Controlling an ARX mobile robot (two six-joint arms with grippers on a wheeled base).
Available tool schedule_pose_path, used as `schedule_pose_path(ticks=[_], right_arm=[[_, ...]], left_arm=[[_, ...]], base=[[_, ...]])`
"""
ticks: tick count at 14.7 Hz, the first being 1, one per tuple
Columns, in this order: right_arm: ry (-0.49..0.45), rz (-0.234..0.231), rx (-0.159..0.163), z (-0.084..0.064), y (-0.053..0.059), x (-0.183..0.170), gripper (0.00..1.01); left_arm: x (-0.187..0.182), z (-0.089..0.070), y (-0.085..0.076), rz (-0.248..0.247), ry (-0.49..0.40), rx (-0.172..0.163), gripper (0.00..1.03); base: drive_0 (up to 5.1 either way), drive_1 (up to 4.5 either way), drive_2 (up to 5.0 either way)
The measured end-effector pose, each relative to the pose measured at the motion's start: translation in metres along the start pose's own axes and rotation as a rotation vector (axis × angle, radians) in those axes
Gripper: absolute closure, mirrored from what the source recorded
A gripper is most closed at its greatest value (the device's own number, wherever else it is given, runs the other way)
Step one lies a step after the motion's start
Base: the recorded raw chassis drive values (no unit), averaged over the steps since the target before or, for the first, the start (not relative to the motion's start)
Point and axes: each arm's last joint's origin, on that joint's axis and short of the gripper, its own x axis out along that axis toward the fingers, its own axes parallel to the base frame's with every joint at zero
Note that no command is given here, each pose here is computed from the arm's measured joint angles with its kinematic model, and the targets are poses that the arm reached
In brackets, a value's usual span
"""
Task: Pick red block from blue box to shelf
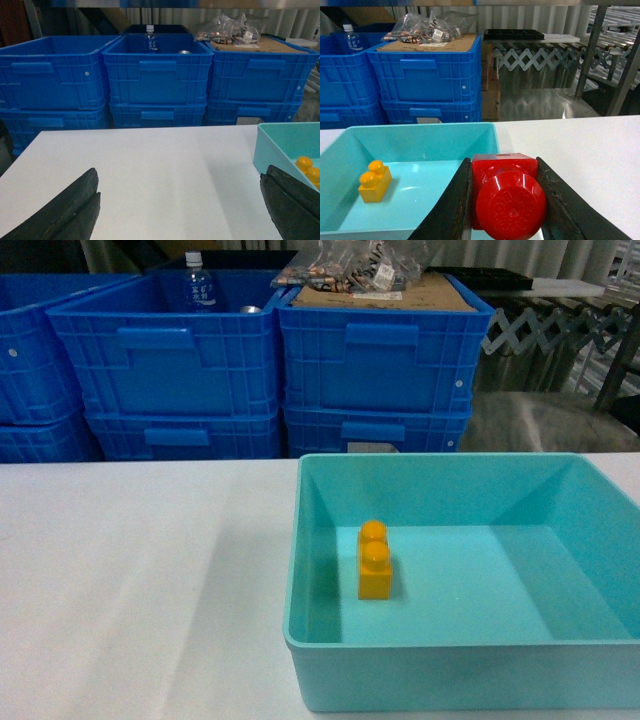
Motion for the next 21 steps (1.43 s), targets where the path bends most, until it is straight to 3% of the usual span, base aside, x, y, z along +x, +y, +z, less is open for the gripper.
schedule_pose_path(ticks=[4, 5, 6, 21], right_arm=[[0.0, 0.0, 0.0, 0.0, 0.0, -0.005, 0.73], [0.046, 0.002, 0.0, -0.006, 0.0, -0.014, 0.73], [-0.012, 0.003, 0.0, -0.001, 0.0, -0.016, 0.73], [0.009, 0.002, 0.0, -0.003, 0.0, -0.016, 0.73]], left_arm=[[0.0, 0.0, 0.0, 0.0, 0.0, 0.0, 0.05], [0.0, 0.0, 0.0, 0.001, 0.0, 0.0, 0.05], [0.0, 0.0, 0.0, 0.0, 0.0, 0.0, 0.05], [0.0, 0.0, 0.0, 0.0, -0.001, 0.0, 0.05]], base=[[0.0, 0.0, 0.0], [0.0, 0.0, 0.0], [0.0, 0.0, 0.0], [-1.1, -1.12, -1.1]])
